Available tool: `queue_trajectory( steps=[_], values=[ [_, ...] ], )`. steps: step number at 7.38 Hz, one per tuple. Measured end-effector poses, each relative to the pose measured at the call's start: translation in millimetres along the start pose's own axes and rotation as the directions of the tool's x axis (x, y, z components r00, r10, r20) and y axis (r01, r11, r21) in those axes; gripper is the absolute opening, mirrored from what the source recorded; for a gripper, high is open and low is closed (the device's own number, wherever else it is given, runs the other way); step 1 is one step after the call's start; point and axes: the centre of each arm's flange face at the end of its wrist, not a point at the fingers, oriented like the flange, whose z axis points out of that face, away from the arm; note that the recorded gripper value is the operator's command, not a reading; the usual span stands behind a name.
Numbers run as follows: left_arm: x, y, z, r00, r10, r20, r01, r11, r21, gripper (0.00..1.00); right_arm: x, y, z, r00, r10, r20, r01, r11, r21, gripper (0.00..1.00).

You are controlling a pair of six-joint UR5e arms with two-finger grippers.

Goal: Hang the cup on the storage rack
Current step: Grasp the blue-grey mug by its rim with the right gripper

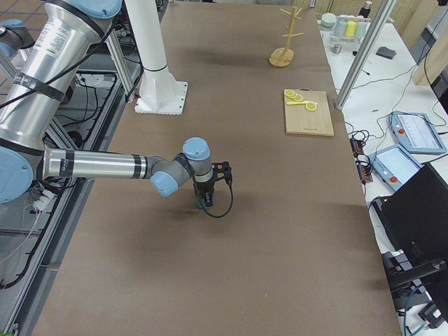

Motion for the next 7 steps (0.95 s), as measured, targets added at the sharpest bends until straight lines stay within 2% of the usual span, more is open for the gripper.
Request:
queue_trajectory(
  steps=[1,3,5,7],
  values=[
    [0,0,0,1.000,0.000,0.000,0.000,1.000,0.000,0.99,10,7,9,1.000,-0.007,0.009,0.007,1.000,0.012,0.00],
    [0,0,0,1.000,0.000,0.000,0.000,1.000,-0.001,0.99,13,9,12,0.999,-0.009,0.033,0.008,0.999,0.036,0.00],
    [-1,1,1,1.000,-0.001,0.000,0.001,1.000,-0.002,0.99,2,-3,1,0.998,0.022,0.059,-0.026,0.997,0.068,0.00],
    [-1,1,1,1.000,-0.002,0.000,0.002,1.000,-0.003,0.99,-5,-28,-22,0.990,0.101,0.102,-0.111,0.989,0.095,0.00]
  ],
)
